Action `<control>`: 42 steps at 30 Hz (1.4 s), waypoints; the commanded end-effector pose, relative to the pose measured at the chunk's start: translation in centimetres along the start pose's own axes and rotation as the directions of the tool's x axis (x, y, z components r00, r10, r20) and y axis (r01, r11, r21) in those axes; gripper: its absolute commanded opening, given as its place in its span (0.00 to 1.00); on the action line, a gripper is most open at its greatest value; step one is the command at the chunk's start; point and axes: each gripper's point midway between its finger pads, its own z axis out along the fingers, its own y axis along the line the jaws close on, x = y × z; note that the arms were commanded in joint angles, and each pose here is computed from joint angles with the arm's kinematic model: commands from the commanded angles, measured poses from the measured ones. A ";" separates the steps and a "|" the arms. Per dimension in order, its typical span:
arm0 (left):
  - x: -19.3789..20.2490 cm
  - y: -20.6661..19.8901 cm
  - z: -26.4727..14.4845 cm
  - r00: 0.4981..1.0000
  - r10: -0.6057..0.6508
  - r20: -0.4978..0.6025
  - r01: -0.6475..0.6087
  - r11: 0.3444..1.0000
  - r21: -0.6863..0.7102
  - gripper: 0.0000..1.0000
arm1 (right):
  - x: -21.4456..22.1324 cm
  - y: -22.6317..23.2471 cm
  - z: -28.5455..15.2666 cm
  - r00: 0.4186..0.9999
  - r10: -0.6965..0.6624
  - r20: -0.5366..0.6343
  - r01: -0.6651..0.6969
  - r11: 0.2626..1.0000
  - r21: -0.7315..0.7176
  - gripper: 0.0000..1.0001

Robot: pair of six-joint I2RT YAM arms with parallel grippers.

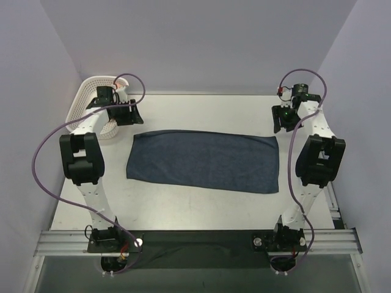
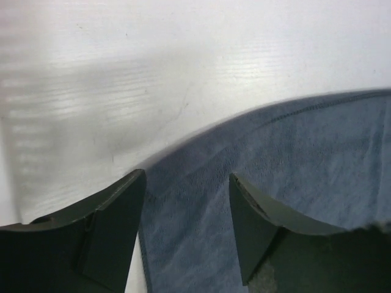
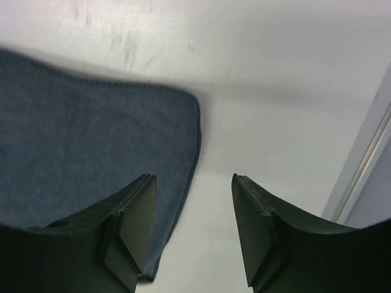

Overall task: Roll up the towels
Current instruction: Flatten the towel

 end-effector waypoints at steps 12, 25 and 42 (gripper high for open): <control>13.9 -2.5 -10.2 0.819 0.514 -0.256 -0.492 0.858 0.150 0.45 | 18.8 9.2 -8.3 0.890 -0.329 -0.315 0.223 0.918 -0.329 0.28; 22.2 0.6 -7.6 0.670 0.578 -0.465 -0.593 0.794 0.133 0.40 | 23.1 9.2 -2.5 0.738 -0.430 -0.521 0.324 0.902 -0.285 0.20; 27.9 -3.9 -14.7 0.551 0.663 -0.506 -0.577 0.741 0.343 0.43 | 26.2 5.0 -5.5 0.621 -0.542 -0.567 0.476 0.835 -0.278 0.19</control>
